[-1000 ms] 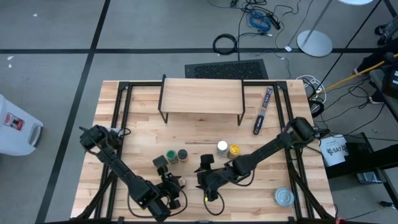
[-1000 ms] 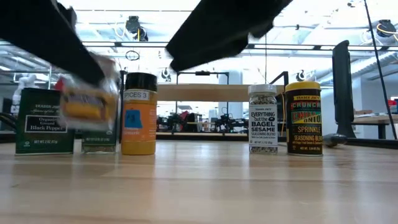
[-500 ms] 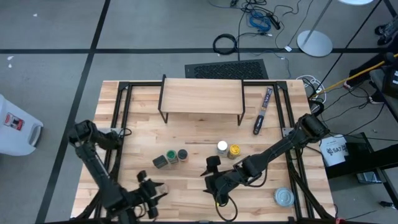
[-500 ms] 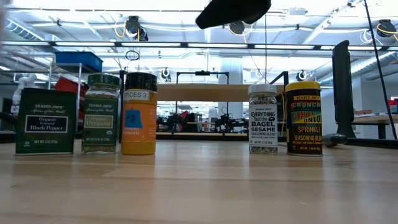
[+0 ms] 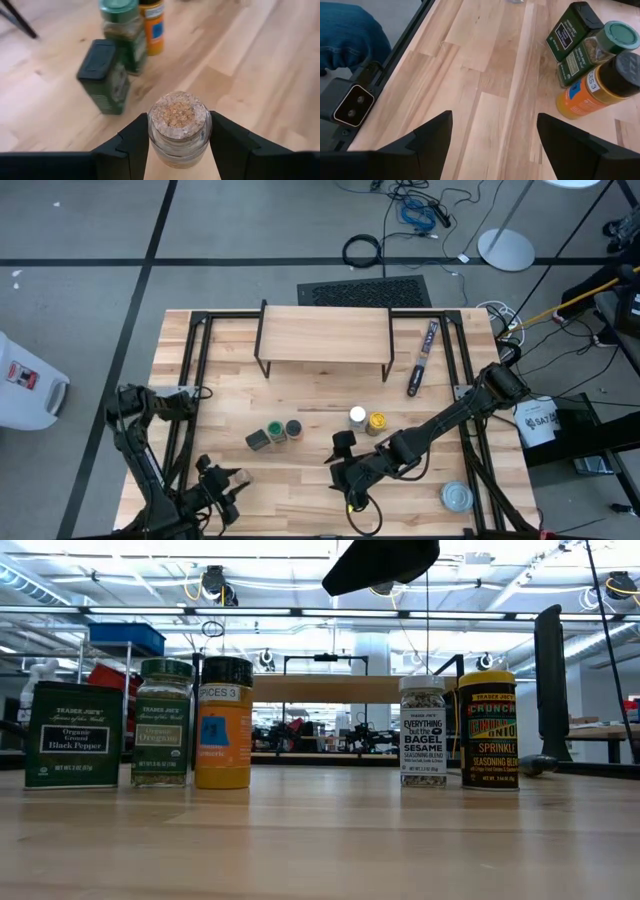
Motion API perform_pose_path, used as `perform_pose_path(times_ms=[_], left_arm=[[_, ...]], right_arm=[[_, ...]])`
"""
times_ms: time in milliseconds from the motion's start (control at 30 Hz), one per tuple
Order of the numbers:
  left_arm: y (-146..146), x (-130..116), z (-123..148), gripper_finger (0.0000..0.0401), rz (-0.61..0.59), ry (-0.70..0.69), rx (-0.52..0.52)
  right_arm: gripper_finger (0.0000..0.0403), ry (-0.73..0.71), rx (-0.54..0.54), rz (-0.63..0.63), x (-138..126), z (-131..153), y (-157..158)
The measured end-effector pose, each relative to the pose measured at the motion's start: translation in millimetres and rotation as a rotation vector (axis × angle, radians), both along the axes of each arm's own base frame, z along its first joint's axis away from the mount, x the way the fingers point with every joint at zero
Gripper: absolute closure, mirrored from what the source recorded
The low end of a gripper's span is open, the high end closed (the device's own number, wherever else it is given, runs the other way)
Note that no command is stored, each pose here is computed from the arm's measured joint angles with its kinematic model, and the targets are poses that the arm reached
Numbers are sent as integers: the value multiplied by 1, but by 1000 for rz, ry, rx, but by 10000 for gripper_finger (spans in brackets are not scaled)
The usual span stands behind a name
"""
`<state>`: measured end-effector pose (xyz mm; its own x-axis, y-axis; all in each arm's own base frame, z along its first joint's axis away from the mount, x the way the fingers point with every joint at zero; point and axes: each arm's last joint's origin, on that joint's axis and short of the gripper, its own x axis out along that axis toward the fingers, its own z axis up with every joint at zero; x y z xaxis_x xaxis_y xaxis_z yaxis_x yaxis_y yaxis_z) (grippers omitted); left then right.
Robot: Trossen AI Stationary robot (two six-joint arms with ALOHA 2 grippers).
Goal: Shelf spices
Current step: Put the light brown seasoning bottle on the shelf
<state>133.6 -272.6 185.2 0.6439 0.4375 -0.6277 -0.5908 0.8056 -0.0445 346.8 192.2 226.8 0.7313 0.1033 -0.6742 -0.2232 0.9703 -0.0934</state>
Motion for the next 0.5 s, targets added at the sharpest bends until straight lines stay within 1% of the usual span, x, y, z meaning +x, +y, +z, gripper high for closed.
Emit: perform_pose_path(times_ms=[200,267,367,500], left_arm=[[2,1,-12,223,47,36,54],[2,2,-13,223,48,38,54],[2,3,-11,223,34,-8,63],[5,9,2,223,25,-73,77]], right_arm=[[124,1,3,-3,0,0,0],[124,0,3,-3,0,0,0],[124,0,3,-3,0,0,0],[124,0,1,0,0,0,0]])
